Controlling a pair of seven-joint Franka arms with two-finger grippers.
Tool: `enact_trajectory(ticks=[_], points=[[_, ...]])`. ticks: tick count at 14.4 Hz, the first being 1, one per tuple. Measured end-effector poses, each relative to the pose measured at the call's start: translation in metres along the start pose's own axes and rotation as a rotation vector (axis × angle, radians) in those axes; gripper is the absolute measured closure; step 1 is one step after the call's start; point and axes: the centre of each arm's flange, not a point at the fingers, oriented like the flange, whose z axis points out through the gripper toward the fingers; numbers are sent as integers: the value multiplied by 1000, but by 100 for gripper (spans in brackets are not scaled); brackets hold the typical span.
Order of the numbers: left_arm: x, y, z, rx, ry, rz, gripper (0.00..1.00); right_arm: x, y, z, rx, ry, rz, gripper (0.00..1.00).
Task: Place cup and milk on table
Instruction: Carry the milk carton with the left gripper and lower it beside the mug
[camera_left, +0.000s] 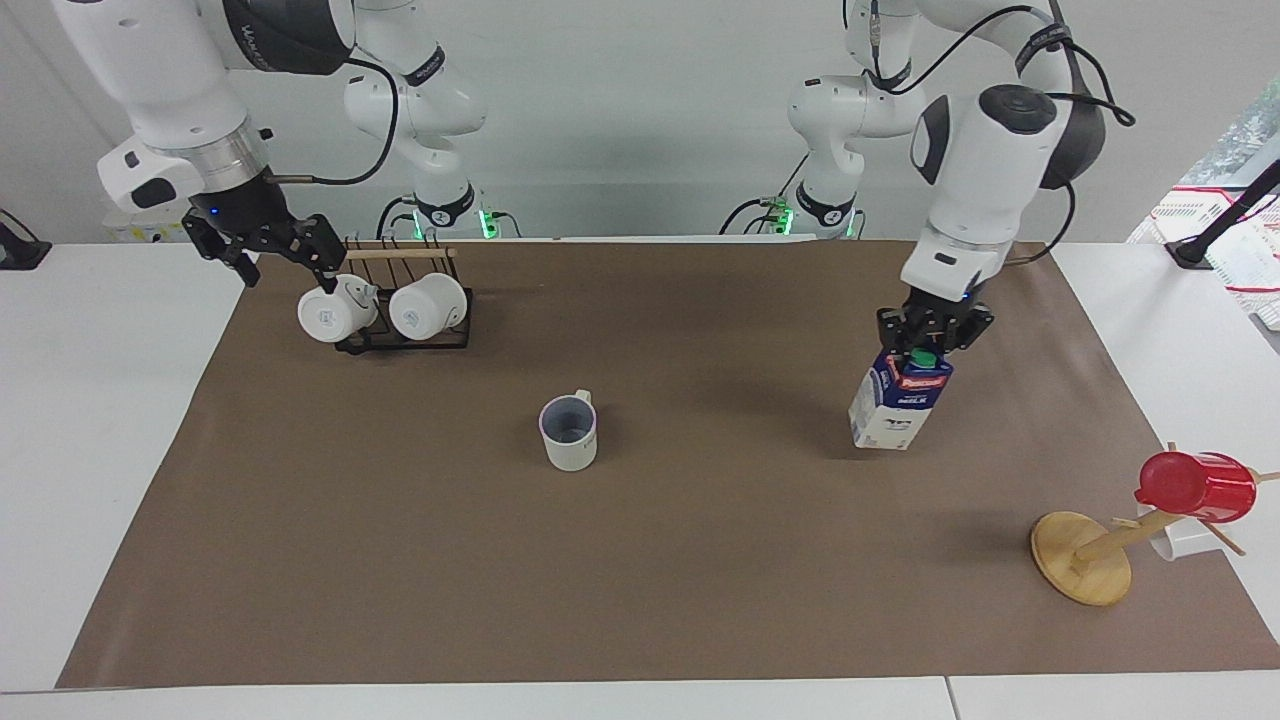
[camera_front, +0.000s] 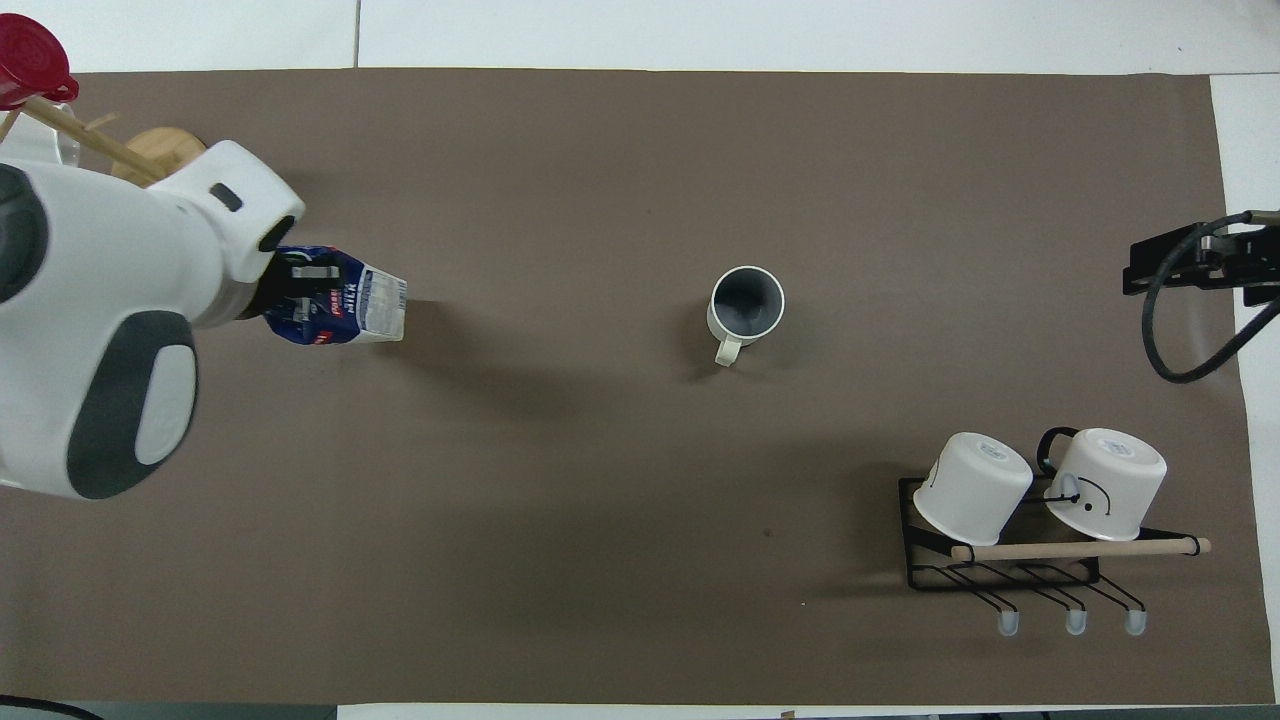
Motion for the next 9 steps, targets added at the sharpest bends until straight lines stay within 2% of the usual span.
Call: enact_trajectory(ticks=[3, 6, 9], points=[[-6, 79, 5, -31, 7, -28, 59, 1, 1, -6, -3, -29, 2, 0], [-2, 156, 14, -17, 39, -68, 59, 0, 0, -5, -5, -53, 0, 0], [-5, 216, 27, -32, 40, -51, 59, -1, 1, -5, -6, -63, 0, 0]])
